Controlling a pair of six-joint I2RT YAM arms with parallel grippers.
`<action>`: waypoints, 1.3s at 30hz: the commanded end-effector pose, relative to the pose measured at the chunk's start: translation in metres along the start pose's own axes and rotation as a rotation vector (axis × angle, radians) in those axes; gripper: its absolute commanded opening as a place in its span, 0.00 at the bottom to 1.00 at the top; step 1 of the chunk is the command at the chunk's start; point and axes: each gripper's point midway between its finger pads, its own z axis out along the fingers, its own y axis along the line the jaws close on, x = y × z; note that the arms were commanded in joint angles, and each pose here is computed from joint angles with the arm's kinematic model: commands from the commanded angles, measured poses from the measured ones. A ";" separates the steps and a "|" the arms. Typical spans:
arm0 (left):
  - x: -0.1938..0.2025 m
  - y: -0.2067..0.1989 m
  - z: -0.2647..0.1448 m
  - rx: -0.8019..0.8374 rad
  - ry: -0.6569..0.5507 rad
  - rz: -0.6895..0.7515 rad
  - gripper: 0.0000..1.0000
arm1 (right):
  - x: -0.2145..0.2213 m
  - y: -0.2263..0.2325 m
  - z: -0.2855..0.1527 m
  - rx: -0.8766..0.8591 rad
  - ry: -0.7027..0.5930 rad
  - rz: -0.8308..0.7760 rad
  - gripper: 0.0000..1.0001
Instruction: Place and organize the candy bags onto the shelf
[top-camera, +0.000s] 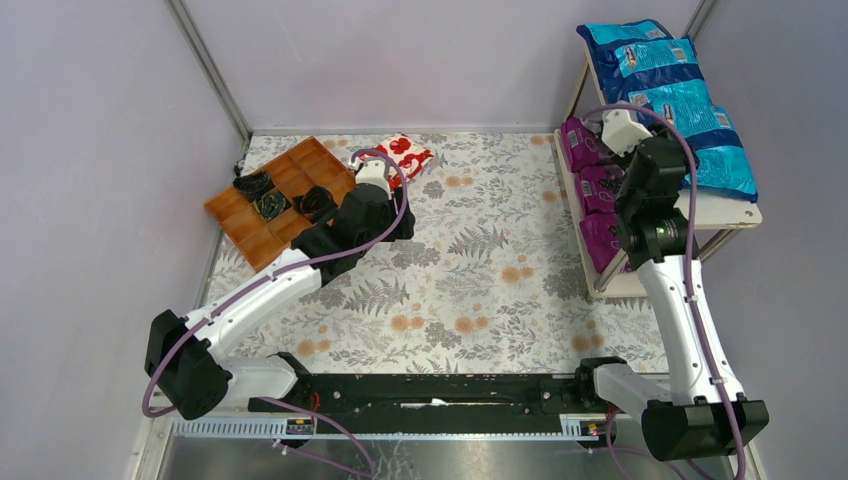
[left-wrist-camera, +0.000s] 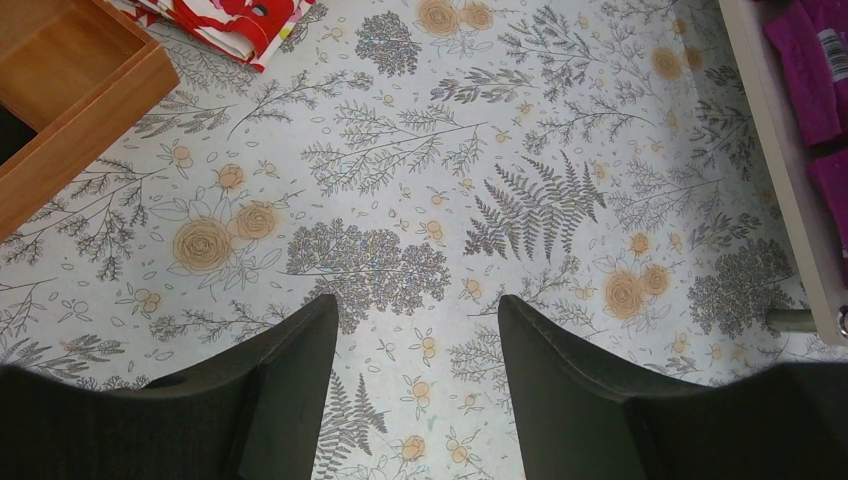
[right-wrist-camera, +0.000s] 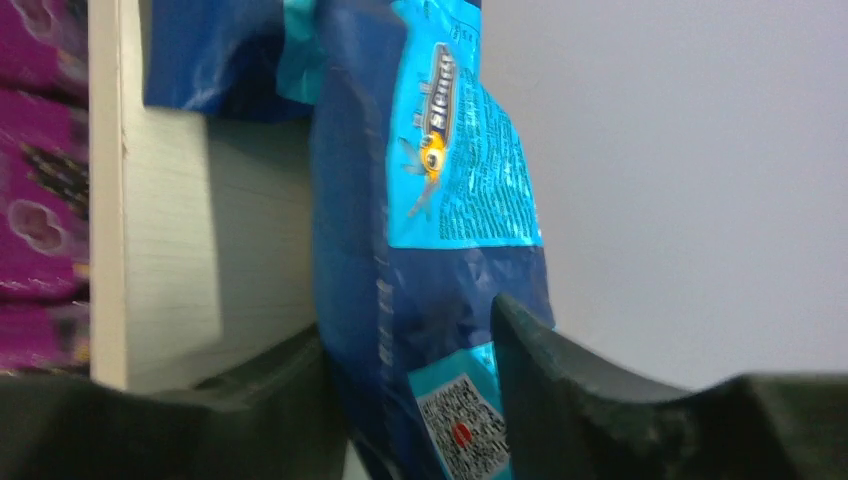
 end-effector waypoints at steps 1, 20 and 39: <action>-0.016 -0.008 -0.006 0.042 -0.053 -0.029 0.64 | -0.025 -0.003 -0.014 -0.066 -0.141 0.210 0.66; -0.021 -0.003 -0.008 0.033 -0.062 -0.028 0.69 | -0.104 0.007 -0.122 -0.554 -0.497 0.950 1.00; -0.140 -0.071 -0.132 0.444 -0.395 -0.112 0.99 | -0.036 0.054 -0.241 -0.781 -0.530 1.295 1.00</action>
